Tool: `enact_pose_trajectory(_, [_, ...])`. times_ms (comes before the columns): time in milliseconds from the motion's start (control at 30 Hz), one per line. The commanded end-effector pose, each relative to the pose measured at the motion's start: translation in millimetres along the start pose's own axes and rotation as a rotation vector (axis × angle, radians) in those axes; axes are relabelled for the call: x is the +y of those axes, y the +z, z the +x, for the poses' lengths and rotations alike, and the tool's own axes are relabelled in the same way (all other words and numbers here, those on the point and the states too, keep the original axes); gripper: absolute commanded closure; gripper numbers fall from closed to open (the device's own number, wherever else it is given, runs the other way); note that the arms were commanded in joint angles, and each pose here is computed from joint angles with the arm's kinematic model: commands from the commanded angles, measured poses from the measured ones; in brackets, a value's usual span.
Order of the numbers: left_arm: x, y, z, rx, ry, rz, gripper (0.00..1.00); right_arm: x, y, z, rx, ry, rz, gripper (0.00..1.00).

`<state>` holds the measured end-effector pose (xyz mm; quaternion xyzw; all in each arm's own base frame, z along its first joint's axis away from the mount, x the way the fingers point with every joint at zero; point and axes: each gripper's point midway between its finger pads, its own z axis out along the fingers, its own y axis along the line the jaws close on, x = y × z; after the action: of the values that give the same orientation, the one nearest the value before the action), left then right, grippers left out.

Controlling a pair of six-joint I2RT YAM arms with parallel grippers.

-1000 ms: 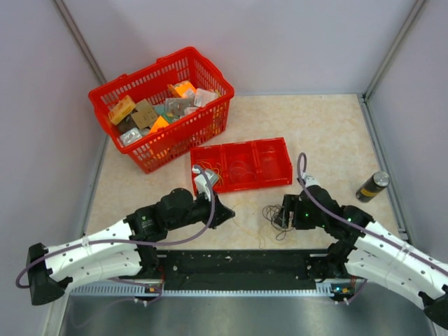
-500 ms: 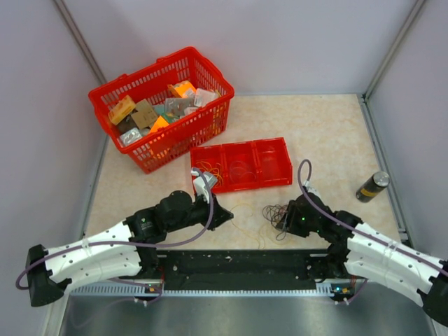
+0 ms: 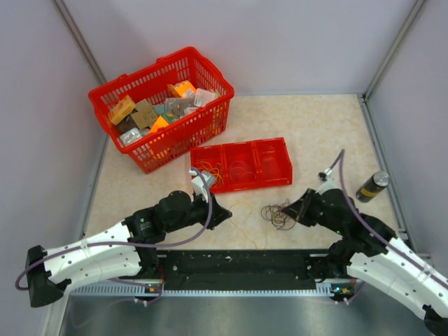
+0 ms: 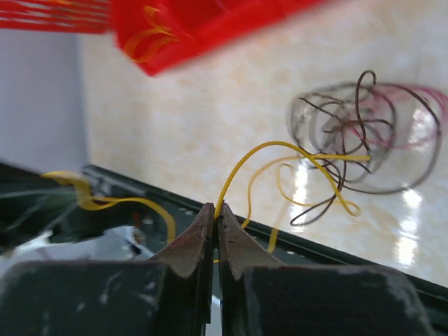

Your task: Untangle the cables

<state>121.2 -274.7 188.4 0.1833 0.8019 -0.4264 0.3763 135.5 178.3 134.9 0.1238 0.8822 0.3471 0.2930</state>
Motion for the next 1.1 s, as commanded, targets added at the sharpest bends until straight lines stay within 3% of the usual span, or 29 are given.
enact_pose_trajectory(0, [-12,-8,-30,-0.093,0.023,0.016,1.0,61,-62,-47,-0.163,-0.064,-0.198,1.0])
enact_pose_trajectory(167, [-14,-14,-37,-0.117,0.033,0.021,1.0,92,-109,-85,-0.323,-0.192,-0.292,1.0])
enact_pose_trajectory(333, [-16,-21,-42,-0.143,0.034,0.033,1.0,117,-124,-99,-0.38,-0.282,-0.361,1.0])
enact_pose_trajectory(433, [-26,-26,-46,-0.166,0.036,0.09,1.0,122,-101,-87,-0.292,-0.332,-0.342,1.0])
enact_pose_trajectory(567, [-30,-24,-51,-0.176,0.035,0.097,1.0,138,-55,-51,-0.073,-0.413,-0.404,1.0])
enact_pose_trajectory(700, [-5,-20,-67,-0.202,0.022,-0.087,1.0,156,-23,-45,-0.049,-0.393,-0.476,1.0])
enact_pose_trajectory(800, [17,-14,-88,-0.24,0.11,-0.247,1.0,183,-10,-53,-0.094,-0.393,-0.578,1.0])
enact_pose_trajectory(967, [85,-20,-136,-0.245,0.157,-0.673,1.0,233,15,-78,-0.219,-0.417,-0.719,1.0])
enact_pose_trajectory(1067, [116,-23,-153,-0.272,0.121,-0.763,1.0,254,39,-94,-0.303,-0.439,-0.751,1.0])
